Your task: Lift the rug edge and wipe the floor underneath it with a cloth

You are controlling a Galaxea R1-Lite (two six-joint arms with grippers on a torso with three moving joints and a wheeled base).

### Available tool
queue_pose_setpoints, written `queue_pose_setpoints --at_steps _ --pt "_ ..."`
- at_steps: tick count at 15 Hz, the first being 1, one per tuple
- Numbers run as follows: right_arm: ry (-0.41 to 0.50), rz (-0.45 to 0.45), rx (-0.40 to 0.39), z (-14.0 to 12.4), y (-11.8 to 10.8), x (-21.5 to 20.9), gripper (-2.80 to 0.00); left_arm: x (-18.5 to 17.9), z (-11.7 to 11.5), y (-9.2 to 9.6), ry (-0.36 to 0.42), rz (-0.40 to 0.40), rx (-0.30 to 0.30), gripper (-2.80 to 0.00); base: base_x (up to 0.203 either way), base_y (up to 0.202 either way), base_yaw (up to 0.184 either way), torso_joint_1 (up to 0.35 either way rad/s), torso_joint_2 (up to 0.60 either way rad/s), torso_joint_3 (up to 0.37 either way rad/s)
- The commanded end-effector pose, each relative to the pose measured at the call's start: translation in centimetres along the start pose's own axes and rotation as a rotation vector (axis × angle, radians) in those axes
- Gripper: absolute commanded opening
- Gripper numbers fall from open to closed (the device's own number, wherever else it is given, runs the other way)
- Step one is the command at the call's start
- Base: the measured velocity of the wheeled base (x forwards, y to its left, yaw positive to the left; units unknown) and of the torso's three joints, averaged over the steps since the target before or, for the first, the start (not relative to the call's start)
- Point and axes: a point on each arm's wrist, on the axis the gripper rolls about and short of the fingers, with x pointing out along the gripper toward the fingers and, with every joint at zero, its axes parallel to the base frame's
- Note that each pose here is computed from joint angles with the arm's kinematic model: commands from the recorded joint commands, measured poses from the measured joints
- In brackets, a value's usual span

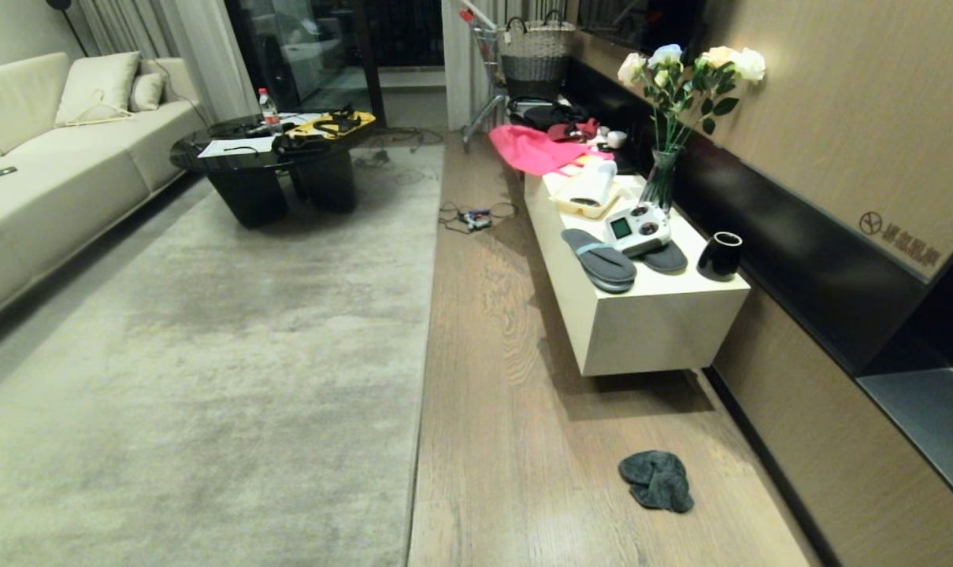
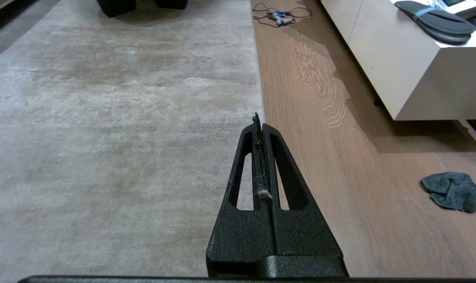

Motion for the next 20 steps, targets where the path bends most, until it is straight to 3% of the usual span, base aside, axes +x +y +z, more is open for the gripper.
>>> queue_pose_setpoints --at_steps 1,20 --pt "0.000 0.000 0.000 0.01 0.00 0.01 -2.80 0.00 0.00 0.00 0.000 0.000 0.000 -2.80 0.000 0.000 0.000 0.000 0.00 0.000" --pt "0.000 0.000 0.002 0.01 0.00 0.01 -2.80 0.00 0.00 0.00 0.000 0.000 0.000 -2.80 0.000 0.000 0.000 0.000 0.00 0.000"
